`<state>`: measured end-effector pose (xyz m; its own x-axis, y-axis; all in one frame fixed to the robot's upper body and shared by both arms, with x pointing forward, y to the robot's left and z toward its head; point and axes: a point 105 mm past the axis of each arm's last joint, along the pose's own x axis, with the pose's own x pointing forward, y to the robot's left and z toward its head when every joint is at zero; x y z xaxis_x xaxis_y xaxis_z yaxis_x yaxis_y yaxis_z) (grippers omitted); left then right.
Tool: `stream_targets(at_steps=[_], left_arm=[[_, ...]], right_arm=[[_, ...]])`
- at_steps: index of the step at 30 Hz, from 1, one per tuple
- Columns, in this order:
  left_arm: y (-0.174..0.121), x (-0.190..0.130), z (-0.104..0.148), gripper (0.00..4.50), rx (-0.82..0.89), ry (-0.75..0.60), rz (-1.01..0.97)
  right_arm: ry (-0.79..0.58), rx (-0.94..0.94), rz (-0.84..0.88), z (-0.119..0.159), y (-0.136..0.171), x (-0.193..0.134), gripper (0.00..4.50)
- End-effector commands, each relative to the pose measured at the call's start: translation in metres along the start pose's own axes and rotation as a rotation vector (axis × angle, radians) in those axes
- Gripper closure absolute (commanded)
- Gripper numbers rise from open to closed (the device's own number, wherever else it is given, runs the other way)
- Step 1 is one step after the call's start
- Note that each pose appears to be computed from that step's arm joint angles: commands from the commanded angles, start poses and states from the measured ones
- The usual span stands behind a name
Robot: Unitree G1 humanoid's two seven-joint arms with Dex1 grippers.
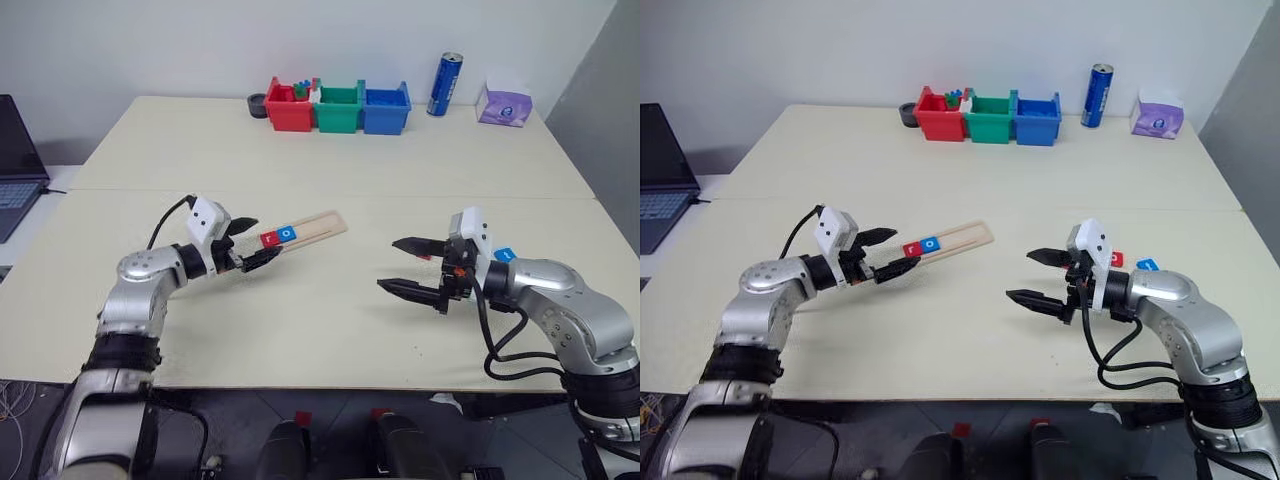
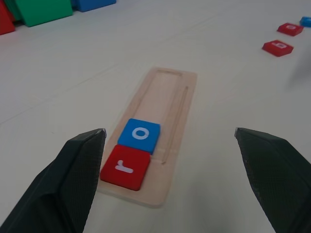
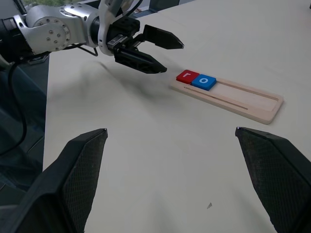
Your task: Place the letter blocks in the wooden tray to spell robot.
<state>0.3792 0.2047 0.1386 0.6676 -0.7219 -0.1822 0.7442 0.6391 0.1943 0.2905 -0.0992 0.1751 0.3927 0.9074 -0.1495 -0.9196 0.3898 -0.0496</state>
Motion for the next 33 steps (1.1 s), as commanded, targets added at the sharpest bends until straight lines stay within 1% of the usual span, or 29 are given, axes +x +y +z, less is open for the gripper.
stream_targets(at_steps=[1,7,10,18,33], left_arm=[[0.007,0.005,0.005,0.00,0.067,0.012,-0.040],[0.017,0.014,0.005,0.00,0.072,0.062,-0.089],[0.020,0.018,0.004,0.00,0.037,0.093,-0.106],[0.016,0.027,-0.011,0.00,0.035,0.209,-0.133],[0.017,0.039,0.009,0.00,0.104,0.162,-0.124]], right_arm=[[-0.017,-0.029,-0.014,0.006,-0.001,-0.001,0.02],[-0.019,-0.014,-0.033,0.007,0.002,-0.006,0.02],[-0.018,-0.012,-0.038,0.008,0.004,-0.008,0.02],[-0.008,0.012,-0.069,0.012,0.008,-0.016,0.02],[0.019,0.050,-0.078,0.015,0.018,-0.024,0.02]])
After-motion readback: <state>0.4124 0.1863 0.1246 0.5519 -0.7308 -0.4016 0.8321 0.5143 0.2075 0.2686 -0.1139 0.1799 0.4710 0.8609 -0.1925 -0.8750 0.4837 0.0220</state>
